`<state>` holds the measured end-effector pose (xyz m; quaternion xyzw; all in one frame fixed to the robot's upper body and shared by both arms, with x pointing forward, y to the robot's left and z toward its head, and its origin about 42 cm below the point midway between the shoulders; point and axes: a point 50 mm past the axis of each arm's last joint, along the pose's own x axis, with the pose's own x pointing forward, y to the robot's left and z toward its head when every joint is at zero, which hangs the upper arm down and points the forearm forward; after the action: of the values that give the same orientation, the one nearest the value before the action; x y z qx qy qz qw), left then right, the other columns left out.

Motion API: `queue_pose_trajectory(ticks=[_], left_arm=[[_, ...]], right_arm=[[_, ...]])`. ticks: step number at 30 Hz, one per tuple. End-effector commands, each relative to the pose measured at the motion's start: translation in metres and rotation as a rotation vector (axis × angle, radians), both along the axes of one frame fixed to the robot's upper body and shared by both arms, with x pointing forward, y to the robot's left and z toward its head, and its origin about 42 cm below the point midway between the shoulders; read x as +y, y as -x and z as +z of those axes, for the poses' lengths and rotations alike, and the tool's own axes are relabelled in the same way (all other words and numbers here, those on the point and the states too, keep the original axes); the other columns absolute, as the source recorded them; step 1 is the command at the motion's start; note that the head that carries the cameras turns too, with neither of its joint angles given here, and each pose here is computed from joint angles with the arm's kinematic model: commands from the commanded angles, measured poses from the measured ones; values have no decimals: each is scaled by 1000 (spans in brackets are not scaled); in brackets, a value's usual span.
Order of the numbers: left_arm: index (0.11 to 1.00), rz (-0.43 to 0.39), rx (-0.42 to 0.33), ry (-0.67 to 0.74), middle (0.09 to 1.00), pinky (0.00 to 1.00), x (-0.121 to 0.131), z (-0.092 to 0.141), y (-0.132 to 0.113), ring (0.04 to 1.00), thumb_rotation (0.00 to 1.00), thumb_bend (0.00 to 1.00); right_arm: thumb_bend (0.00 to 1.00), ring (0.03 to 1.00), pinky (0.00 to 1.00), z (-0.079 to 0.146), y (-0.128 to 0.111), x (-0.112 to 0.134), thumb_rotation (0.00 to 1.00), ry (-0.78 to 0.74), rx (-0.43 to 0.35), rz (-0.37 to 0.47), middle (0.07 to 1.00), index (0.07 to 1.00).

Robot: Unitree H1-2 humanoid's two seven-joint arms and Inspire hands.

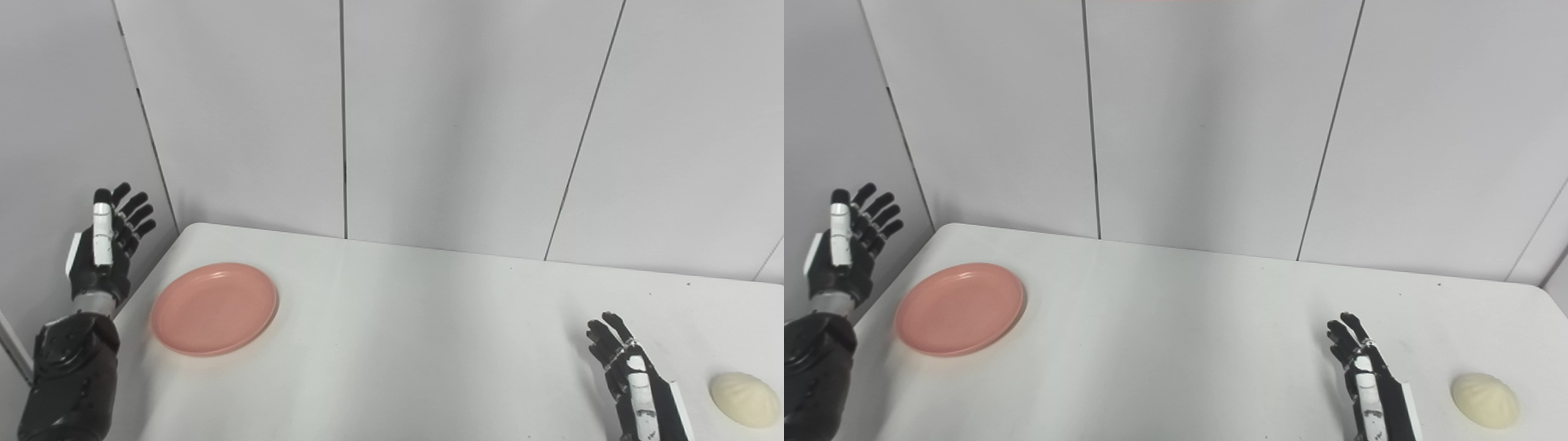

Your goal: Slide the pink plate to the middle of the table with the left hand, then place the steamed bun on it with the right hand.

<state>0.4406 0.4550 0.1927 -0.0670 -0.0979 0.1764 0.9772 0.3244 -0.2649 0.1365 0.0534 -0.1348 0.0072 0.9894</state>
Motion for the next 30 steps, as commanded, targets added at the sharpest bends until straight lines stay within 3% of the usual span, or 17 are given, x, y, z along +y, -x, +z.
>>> queue_pose_trajectory(ticks=[1, 8, 14, 21, 30], left_arm=[[891, 15, -106, -56, 837, 846, 15, 39, -9, 852, 935, 831], [907, 11, -20, -53, 846, 801, 5, 7, -1, 838, 949, 797], [906, -7, 33, -11, 846, 825, -12, -16, 2, 852, 929, 800], [904, -77, 97, -9, 838, 824, -34, -39, 5, 844, 933, 749], [902, -135, 170, -34, 812, 782, -50, -58, 8, 817, 908, 780]], right_arm=[[774, 874, 912, -19, 9, 0, 861, -17, 47, -5, 837, 855], [782, 867, 909, -17, 10, 1, 848, -25, 46, -3, 830, 844], [783, 876, 916, -17, 10, 1, 846, -23, 43, 0, 846, 853], [759, 873, 915, -15, 9, 2, 834, -24, 43, 6, 848, 847], [759, 864, 906, -12, 11, 3, 839, -17, 38, 3, 839, 836]])
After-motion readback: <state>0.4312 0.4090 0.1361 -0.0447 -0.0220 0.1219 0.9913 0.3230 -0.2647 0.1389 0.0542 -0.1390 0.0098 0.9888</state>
